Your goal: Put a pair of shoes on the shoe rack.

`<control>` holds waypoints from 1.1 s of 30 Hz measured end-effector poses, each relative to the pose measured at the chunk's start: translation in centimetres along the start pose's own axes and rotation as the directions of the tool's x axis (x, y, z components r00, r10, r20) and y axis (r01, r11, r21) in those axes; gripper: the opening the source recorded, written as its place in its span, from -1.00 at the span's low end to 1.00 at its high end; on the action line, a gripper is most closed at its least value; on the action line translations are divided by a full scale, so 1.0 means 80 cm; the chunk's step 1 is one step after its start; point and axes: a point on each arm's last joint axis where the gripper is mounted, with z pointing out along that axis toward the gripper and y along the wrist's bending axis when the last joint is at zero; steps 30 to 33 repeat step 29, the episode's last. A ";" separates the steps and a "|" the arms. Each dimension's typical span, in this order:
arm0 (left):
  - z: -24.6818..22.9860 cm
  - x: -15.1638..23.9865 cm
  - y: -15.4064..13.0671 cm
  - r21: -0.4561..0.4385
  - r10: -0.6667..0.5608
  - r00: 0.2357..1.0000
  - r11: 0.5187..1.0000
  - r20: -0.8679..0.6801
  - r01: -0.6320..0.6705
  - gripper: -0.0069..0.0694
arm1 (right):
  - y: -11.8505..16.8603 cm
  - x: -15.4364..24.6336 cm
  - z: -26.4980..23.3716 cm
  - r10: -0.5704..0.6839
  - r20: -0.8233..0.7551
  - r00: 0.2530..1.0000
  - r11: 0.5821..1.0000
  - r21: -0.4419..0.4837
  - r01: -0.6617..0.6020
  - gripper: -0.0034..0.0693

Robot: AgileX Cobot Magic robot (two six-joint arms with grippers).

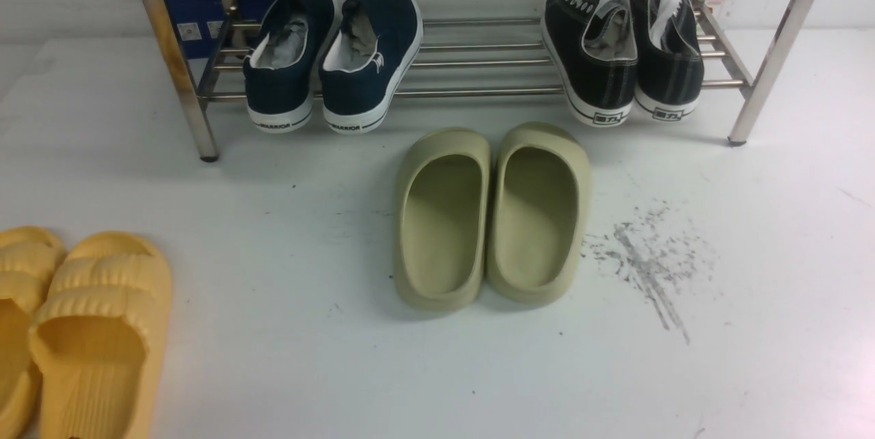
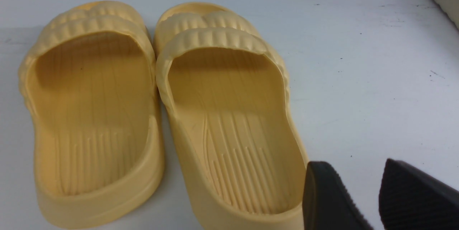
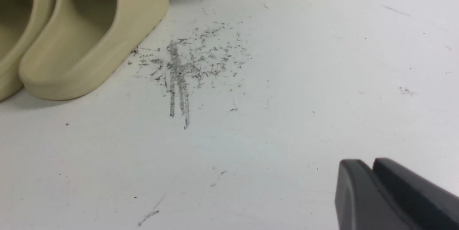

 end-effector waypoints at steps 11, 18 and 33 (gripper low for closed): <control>0.000 0.000 0.000 0.000 0.000 1.000 1.000 0.000 0.000 -0.19 | 0.000 0.000 0.000 0.000 0.000 1.000 1.000 0.000 0.000 -0.60; 0.000 0.000 0.000 0.000 0.000 1.000 1.000 0.000 0.000 -0.19 | 0.000 0.000 0.000 0.000 0.000 1.000 1.000 0.000 0.000 -0.58; 0.000 0.000 0.000 0.000 0.000 1.000 1.000 0.000 0.000 -0.19 | 0.000 0.000 0.000 0.000 0.000 1.000 1.000 0.000 0.000 -0.54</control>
